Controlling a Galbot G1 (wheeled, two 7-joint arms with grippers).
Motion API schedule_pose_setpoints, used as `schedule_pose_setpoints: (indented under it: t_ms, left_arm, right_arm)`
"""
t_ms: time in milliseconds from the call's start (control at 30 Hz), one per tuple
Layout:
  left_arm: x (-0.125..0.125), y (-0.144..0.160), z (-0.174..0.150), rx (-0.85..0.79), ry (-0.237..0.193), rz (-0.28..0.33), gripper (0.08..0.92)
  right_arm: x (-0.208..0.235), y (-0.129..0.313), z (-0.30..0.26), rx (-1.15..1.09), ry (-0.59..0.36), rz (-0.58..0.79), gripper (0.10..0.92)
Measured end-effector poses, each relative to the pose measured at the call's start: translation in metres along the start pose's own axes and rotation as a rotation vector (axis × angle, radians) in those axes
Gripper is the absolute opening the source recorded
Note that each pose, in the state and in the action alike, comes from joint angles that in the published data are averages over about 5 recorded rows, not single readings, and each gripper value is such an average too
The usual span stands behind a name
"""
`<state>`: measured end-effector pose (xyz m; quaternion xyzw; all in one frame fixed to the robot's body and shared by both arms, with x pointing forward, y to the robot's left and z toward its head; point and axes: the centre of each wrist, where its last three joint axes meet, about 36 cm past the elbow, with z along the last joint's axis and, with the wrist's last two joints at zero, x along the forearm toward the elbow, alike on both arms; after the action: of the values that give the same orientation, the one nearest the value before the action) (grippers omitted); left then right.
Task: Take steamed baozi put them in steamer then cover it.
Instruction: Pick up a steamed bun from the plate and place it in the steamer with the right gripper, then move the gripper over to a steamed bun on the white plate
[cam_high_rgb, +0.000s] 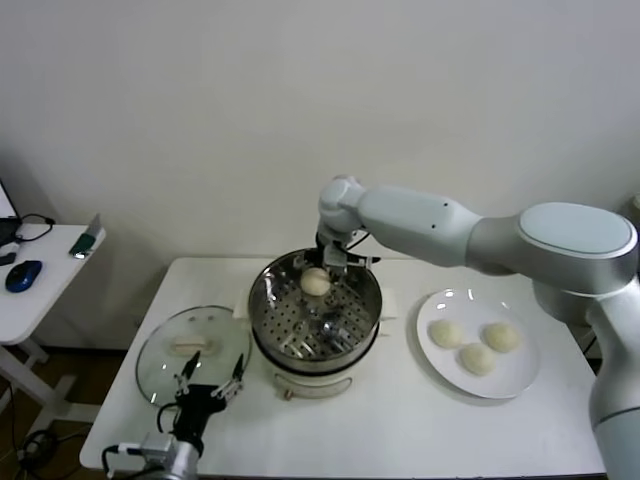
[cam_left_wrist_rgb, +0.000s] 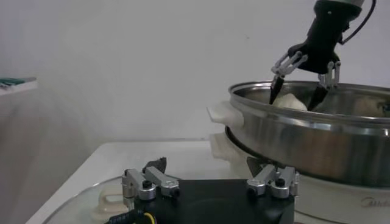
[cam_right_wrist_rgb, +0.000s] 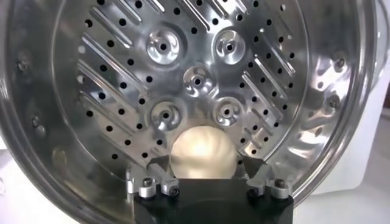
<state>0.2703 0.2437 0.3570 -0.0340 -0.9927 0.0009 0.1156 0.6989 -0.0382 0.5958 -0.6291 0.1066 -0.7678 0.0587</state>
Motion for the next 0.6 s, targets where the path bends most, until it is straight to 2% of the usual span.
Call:
schedule_pose_setpoints:
  t_ms: [167,300,433,600]
  left_arm:
    - [0.0,-0.002,-0.001,0.0,-0.002,0.003,0.823]
    - [0.001,-0.003,-0.002,0.0,-0.003,0.004,0.823]
    - [0.001,-0.002,-0.001,-0.002,-0.002,0.002,0.823]
    - [0.001,-0.001,-0.001,-0.005,-0.002,0.003,0.823]
  right_arm:
    - [0.028,0.006,0.002,-0.041,-0.021,0.013,0.823]
    - [0.062,0.028,0.006,-0.166,-0.04,0.025,0.823]
    - [0.1,0.071,0.012,-0.376,-0.046,0.032,0.823]
    - [0.136,0.145,0.015,-0.675,-0.009,0.022,0.823]
